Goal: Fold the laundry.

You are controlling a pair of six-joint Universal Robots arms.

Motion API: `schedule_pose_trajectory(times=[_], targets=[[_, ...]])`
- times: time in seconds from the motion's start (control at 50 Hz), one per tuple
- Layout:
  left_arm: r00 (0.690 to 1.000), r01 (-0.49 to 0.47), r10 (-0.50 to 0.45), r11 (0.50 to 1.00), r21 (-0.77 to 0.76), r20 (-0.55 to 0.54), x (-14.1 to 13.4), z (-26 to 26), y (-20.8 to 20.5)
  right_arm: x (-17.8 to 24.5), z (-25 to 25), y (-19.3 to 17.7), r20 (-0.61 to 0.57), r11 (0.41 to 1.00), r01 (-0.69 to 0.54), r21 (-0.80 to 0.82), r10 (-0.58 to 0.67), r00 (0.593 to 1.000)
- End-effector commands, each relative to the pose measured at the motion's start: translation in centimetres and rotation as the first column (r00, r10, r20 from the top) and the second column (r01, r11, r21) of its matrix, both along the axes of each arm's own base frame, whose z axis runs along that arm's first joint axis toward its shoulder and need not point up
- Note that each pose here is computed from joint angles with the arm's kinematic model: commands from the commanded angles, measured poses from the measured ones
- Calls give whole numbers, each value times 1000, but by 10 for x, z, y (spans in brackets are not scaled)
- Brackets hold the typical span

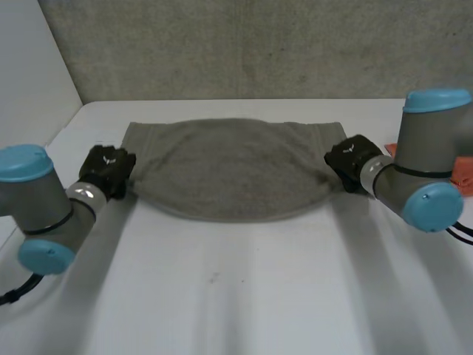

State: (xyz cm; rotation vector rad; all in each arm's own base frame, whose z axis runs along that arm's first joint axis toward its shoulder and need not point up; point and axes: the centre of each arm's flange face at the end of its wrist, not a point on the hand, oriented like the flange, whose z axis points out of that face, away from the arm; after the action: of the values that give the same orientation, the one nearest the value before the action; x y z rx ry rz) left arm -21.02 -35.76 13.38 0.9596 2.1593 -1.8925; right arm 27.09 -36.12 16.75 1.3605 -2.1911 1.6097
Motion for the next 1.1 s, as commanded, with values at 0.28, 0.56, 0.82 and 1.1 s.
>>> schedule_pose_trajectory(times=[0.28, 0.56, 0.82, 1.1], targets=[[940, 15, -182, 867, 499, 288, 38, 31, 154, -76, 28, 131, -362, 945, -83, 316, 201, 910], [987, 71, -90, 987, 146, 135, -11, 30, 44, -47, 0, 40, -306, 994, 43, 102, -10, 952], [994, -45, 46, 999, -20, 102, -29, -2, -44, -9, -24, -44, -239, 986, 51, -160, -89, 967], [999, -36, 43, 960, -277, 17, -48, 11, -62, 6, 0, -81, -13, 919, 192, -345, -209, 978]])
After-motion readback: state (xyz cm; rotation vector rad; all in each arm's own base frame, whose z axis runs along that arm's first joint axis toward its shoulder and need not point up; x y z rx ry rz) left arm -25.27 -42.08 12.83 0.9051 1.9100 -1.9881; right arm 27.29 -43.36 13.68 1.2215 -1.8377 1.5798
